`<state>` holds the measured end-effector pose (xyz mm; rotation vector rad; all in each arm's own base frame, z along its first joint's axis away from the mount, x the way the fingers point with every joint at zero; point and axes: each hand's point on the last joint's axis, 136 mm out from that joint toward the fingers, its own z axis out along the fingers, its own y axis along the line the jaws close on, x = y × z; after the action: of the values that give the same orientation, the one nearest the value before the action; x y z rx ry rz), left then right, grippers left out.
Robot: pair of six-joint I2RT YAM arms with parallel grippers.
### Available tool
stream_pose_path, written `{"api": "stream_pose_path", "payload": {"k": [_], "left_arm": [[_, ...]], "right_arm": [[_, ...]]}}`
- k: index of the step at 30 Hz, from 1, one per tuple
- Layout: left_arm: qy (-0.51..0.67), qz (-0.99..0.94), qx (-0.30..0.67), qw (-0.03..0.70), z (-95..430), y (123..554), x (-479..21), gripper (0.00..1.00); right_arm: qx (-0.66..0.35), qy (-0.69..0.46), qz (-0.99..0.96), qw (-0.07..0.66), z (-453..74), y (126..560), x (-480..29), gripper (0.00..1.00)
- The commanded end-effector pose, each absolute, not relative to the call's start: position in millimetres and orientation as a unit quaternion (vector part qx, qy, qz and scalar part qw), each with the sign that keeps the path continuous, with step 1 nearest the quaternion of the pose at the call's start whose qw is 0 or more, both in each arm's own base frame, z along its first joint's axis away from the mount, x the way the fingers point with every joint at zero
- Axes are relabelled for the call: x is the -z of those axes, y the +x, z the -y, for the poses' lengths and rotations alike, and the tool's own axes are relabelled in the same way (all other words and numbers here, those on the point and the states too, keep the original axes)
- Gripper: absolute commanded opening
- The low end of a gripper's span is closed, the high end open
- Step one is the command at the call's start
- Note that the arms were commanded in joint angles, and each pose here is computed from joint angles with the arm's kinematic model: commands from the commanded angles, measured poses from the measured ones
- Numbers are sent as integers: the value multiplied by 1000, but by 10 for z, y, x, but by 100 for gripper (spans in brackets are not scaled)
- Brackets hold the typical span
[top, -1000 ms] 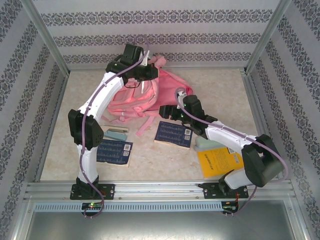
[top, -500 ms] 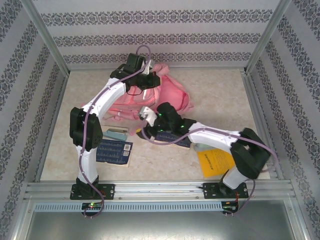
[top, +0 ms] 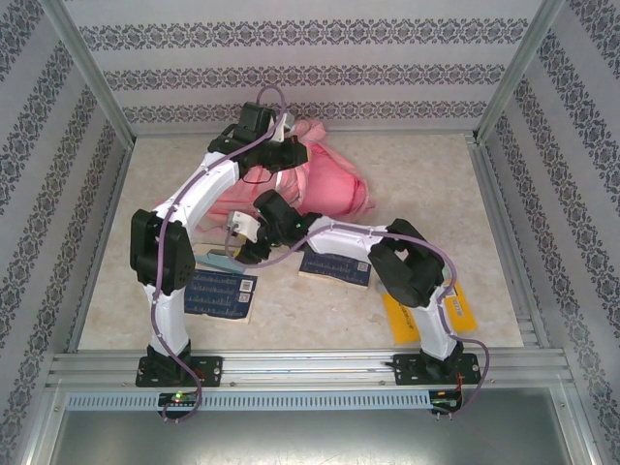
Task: Pack the student bag
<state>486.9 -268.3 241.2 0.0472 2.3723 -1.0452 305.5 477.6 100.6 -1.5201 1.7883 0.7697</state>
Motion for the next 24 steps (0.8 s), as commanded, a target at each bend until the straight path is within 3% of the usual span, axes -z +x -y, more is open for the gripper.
{"api": "stream_pose_path", "payload": {"k": [1, 16, 24], "left_arm": [[12, -860, 415, 296, 2616, 4977, -2607, 0], [-3, -857, 426, 289, 2549, 5053, -2583, 0], [-7, -855, 435, 283, 2556, 5069, -2570, 0]], "right_arm": [[-320, -588, -692, 270, -4856, 3054, -845, 56], [-276, -580, -736, 212, -4920, 3154, -442, 55], [-265, -571, -753, 190, -4888, 3161, -257, 42]]}}
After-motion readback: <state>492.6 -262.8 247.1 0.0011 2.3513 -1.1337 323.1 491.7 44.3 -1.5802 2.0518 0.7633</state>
